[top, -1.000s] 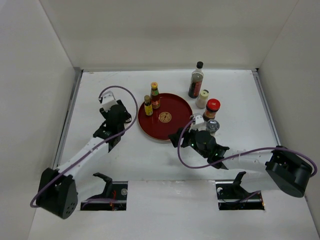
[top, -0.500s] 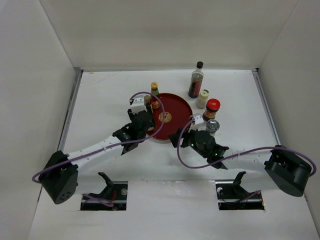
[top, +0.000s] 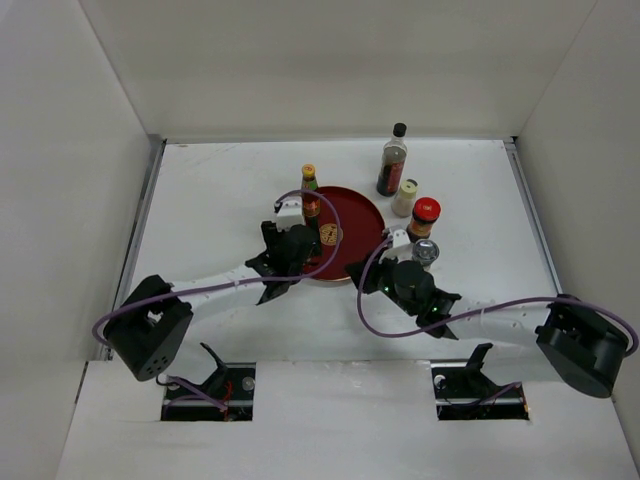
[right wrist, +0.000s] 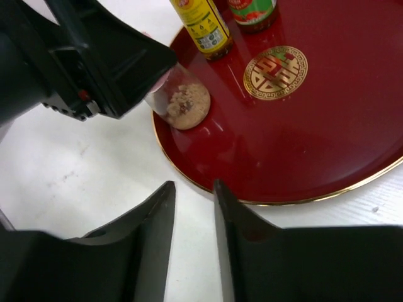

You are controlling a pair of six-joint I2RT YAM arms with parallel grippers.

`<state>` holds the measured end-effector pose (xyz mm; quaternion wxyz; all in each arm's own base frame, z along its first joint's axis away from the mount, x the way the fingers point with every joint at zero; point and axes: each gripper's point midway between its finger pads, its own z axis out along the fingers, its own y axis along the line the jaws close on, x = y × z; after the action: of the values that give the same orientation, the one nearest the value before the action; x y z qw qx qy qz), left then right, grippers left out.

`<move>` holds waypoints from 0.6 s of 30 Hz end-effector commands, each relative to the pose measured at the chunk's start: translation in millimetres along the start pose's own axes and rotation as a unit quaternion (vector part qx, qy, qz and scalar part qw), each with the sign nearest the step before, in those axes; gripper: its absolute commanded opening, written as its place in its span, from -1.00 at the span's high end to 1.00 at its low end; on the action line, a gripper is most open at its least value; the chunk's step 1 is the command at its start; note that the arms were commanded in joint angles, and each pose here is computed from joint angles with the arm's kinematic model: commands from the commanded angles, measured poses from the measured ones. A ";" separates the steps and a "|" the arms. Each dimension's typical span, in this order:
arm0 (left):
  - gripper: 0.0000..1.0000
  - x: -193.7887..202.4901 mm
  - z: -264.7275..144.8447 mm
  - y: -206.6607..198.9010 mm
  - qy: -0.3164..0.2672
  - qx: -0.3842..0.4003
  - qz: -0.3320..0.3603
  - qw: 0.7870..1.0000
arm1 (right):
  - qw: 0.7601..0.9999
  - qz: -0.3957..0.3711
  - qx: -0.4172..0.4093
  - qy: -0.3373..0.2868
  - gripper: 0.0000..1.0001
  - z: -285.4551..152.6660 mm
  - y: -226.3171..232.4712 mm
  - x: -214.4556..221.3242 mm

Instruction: Organize the condiment bottles

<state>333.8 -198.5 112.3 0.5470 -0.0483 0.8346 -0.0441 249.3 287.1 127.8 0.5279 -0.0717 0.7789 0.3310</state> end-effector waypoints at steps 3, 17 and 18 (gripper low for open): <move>-0.60 -30.4 -6.5 -5.6 -0.048 0.017 -0.038 0.998 | 0.998 0.018 -0.022 -0.047 0.73 -3.7 10.1 -28.0; -0.74 -95.0 -69.0 56.1 -0.193 0.045 -0.180 0.963 | 0.989 0.013 0.076 -0.129 0.34 -16.0 -11.5 -138.4; -0.74 -92.7 -72.9 65.3 -0.201 0.044 -0.193 0.959 | 0.986 0.009 0.099 -0.136 0.28 -15.6 -21.4 -146.8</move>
<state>307.3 -138.1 211.9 0.6663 -0.1566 0.7123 -0.1554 289.3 250.7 228.9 0.6043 0.0033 0.7312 0.3165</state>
